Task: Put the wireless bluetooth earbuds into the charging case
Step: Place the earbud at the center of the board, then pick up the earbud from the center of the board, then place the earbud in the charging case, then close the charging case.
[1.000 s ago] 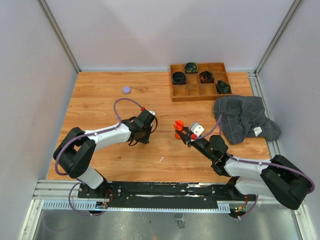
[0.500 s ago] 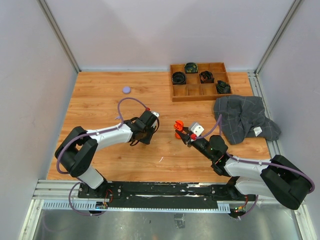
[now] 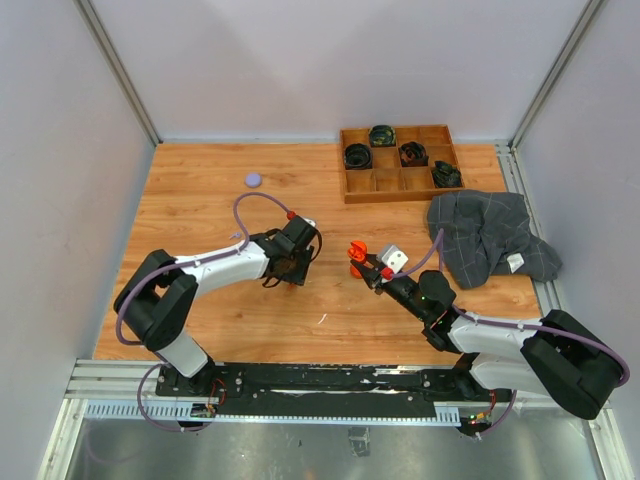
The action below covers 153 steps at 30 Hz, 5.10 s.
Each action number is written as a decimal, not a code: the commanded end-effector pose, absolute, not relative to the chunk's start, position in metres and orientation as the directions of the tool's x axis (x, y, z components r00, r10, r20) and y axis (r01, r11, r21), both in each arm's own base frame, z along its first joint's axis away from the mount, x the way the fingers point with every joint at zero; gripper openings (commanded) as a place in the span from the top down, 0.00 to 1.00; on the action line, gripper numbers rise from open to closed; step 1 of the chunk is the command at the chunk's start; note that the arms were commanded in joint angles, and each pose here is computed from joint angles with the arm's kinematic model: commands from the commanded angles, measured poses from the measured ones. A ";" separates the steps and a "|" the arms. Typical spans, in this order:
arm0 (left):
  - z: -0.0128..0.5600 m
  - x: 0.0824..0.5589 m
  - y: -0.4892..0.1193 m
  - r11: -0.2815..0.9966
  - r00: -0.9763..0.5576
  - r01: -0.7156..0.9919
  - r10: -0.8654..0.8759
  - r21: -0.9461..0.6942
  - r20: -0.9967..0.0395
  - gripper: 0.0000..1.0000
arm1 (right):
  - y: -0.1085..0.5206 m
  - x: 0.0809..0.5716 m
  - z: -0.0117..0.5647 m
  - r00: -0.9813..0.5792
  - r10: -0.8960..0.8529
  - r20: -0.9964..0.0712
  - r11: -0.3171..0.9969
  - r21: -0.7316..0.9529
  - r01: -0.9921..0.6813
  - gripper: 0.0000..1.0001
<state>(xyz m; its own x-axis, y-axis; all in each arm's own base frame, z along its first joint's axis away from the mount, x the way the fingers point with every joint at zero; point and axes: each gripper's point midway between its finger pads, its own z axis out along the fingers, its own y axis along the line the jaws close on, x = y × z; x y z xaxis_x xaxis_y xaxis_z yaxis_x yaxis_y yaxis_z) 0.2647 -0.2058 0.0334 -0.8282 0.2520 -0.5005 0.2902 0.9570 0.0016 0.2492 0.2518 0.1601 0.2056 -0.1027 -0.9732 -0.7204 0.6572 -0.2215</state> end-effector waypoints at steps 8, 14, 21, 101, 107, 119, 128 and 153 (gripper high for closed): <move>0.027 0.260 -0.200 0.980 -0.908 0.200 0.188 0.006 -0.375 0.57 | 0.255 0.244 0.167 0.228 -0.086 -0.970 0.652 -0.228 -0.723 0.99; 0.019 0.260 -0.197 0.983 -0.922 0.186 0.177 0.008 -0.344 0.60 | 0.255 0.244 0.167 0.228 -0.086 -0.970 0.651 -0.228 -0.724 0.99; 0.015 0.260 -0.203 0.982 -0.931 0.191 0.179 -0.005 -0.319 0.66 | 0.255 0.244 0.167 0.226 -0.088 -0.970 0.651 -0.228 -0.724 0.99; 0.254 0.237 -0.334 0.605 -0.338 0.707 -0.164 -0.365 -0.927 0.96 | 0.288 0.231 0.218 0.213 0.111 -0.971 0.547 -0.119 -0.828 0.99; 0.240 0.234 -0.335 0.609 -0.350 0.709 -0.135 -0.356 -0.927 0.95 | 0.287 0.230 0.221 0.217 0.115 -0.969 0.546 -0.121 -0.829 0.99; 0.231 0.232 -0.333 0.616 -0.360 0.704 -0.119 -0.353 -0.925 0.82 | 0.288 0.227 0.226 0.227 0.124 -0.966 0.533 -0.128 -0.836 0.99; 0.251 0.231 -0.323 0.635 -0.359 0.685 -0.130 -0.356 -0.924 0.40 | 0.290 0.225 0.222 0.222 0.116 -0.968 0.520 -0.131 -0.844 0.99; 0.263 0.219 -0.295 0.308 -0.602 0.739 -0.098 -0.599 -0.793 0.18 | 0.312 0.201 0.238 0.121 0.190 -0.974 0.255 -0.070 -0.964 0.99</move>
